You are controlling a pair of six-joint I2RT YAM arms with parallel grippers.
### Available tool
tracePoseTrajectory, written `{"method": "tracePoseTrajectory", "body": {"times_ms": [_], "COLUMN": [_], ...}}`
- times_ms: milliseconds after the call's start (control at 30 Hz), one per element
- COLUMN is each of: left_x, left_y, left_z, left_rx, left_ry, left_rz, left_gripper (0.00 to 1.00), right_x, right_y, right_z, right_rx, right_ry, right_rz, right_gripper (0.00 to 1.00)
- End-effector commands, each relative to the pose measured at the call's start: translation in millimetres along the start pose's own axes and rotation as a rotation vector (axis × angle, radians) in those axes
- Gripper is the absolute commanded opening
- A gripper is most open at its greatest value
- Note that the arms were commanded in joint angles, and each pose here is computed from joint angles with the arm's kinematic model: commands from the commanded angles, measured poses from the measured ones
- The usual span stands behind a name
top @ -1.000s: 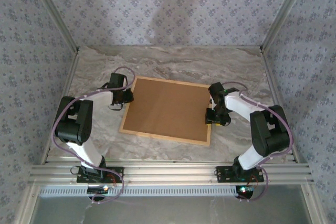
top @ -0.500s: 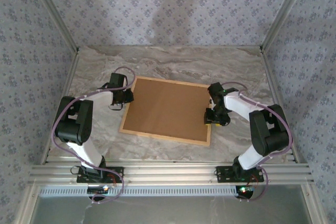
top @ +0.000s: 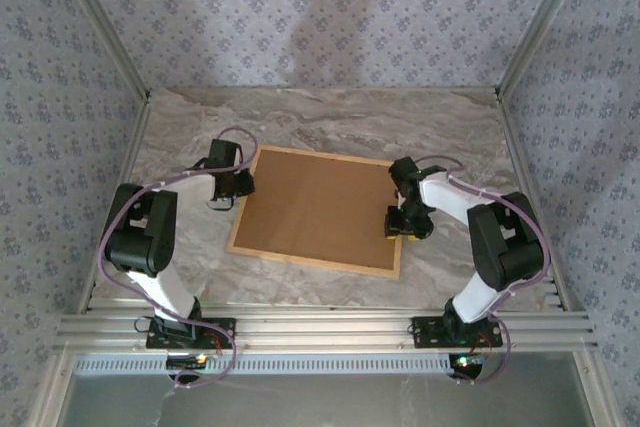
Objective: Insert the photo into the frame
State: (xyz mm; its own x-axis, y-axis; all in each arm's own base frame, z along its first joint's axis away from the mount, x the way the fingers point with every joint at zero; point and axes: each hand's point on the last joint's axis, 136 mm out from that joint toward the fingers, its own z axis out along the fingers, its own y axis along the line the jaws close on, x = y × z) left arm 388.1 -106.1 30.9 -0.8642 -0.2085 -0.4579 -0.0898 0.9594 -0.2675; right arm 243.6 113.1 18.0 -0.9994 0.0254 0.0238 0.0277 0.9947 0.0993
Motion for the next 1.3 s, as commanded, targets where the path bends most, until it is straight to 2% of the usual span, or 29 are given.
{"method": "tracePoseTrajectory", "body": {"times_ms": [0, 167, 433, 733, 967, 1167, 1267], "left_x": [61, 62, 61, 61, 61, 60, 54], "left_y": [18, 19, 19, 20, 20, 20, 18], "left_z": [10, 10, 7, 3, -3, -9, -15], "left_rx": [-0.064, -0.064, -0.068, -0.073, -0.076, -0.073, -0.072], "left_ry": [0.196, 0.199, 0.191, 0.188, 0.181, 0.174, 0.154], "left_rz": [-0.006, -0.006, -0.001, -0.003, -0.005, -0.008, -0.006], "left_gripper": [0.17, 0.17, 0.17, 0.18, 0.18, 0.19, 0.23], "right_x": [-5, -6, -41, -81, -87, -87, -88], "right_y": [25, 27, 8, -5, -6, -21, -26], "right_z": [22, 17, -44, -34, -17, -8, -8], "right_rx": [-0.071, -0.071, -0.082, -0.169, -0.171, -0.091, -0.065], "right_ry": [0.003, 0.012, -0.137, -0.176, -0.149, -0.139, -0.143], "right_rz": [-0.021, -0.032, -0.015, 0.064, 0.062, 0.043, 0.035], "right_gripper": [0.49, 0.50, 0.52, 0.50, 0.42, 0.27, 0.22]}}
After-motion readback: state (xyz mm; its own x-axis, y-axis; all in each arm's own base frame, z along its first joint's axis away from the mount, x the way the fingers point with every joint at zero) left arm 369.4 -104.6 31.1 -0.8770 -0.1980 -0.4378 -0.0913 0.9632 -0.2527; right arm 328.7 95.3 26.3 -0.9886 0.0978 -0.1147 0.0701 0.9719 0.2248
